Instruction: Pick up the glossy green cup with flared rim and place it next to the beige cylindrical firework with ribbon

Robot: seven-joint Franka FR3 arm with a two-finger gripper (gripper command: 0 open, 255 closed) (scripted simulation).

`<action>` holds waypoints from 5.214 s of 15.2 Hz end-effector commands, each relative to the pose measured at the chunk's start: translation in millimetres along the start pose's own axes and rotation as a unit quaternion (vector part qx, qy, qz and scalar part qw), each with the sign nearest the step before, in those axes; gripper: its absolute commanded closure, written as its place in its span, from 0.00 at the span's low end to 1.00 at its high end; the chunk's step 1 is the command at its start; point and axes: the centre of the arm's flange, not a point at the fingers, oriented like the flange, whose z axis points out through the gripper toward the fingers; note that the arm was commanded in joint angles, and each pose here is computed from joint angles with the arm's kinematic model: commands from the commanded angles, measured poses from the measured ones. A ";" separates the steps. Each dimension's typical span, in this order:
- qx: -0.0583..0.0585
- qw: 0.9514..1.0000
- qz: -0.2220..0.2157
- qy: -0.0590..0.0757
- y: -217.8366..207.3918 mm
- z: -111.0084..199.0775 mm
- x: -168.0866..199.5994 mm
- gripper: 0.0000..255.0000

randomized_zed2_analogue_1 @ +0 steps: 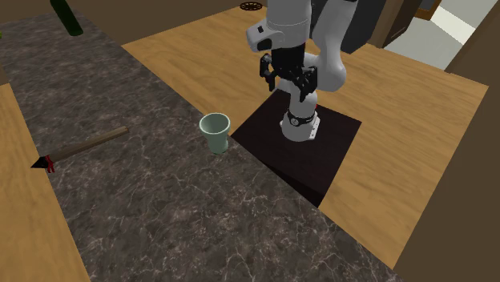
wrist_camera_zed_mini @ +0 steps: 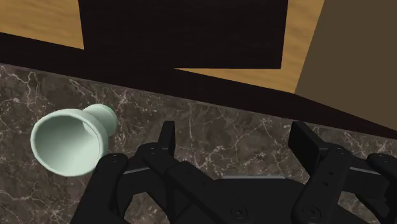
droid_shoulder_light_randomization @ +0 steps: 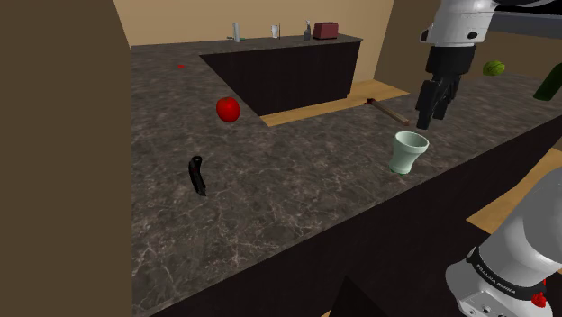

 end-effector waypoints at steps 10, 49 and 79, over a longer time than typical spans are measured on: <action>-0.053 0.998 -0.032 0.003 65.2 73.3 45.8 0.00; -0.110 0.992 -0.066 0.005 150.0 168.8 100.4 1.00; -0.110 0.992 -0.066 0.005 142.2 12.4 76.8 1.00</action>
